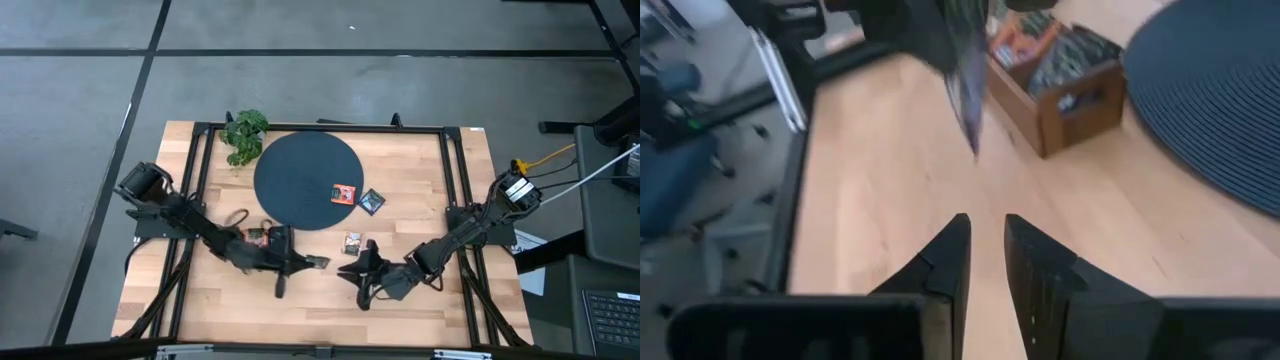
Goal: Pick & Place Tea
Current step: Put the purple tea bag into the right section of the wooden organizer
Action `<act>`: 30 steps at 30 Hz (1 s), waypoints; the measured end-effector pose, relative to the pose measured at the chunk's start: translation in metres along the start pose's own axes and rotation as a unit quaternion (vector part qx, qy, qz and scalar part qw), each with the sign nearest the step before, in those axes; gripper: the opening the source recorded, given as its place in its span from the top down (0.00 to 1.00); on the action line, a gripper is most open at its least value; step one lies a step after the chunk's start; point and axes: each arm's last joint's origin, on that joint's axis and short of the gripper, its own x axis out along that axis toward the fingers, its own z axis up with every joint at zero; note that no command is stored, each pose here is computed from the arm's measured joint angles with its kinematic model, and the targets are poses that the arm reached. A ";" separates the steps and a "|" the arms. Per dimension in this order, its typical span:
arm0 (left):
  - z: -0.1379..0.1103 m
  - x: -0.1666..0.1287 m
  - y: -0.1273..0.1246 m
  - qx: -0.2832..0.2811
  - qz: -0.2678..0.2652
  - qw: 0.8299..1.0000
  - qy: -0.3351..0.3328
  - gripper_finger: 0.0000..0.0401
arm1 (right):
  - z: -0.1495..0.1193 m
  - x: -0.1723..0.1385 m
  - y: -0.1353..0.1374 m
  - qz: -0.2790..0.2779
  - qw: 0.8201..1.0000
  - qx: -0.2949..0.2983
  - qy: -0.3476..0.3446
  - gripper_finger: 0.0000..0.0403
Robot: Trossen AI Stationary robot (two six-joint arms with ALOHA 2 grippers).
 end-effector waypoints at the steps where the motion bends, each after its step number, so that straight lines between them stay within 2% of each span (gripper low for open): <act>1: 0.002 -0.004 0.001 -0.007 -0.013 0.999 -0.029 0.99 | 0.002 0.000 0.001 0.005 1.000 0.007 -0.008 0.83; 6: 0.009 -0.016 0.008 -0.029 -0.066 0.989 -0.126 0.99 | 0.016 0.004 0.003 0.027 0.998 0.012 -0.055 0.83; 11: 0.018 -0.012 0.008 -0.026 -0.087 0.985 -0.147 0.99 | 0.031 0.008 0.001 0.042 0.994 0.000 -0.102 0.83; 14: 0.021 -0.010 0.010 -0.021 -0.087 0.984 -0.151 0.99 | 0.036 0.011 -0.001 0.063 0.993 -0.006 -0.104 0.82; 20: 0.022 -0.008 0.014 -0.017 -0.074 0.985 -0.154 0.99 | 0.040 0.014 -0.004 0.079 0.992 -0.003 -0.097 0.68; 25: 0.022 -0.007 0.015 -0.016 -0.082 0.985 -0.149 0.99 | 0.042 0.014 -0.005 0.054 0.992 -0.006 -0.118 0.56; 30: 0.019 -0.006 0.015 -0.018 -0.086 0.987 -0.134 0.99 | 0.048 0.012 -0.003 0.061 0.987 -0.025 -0.145 0.51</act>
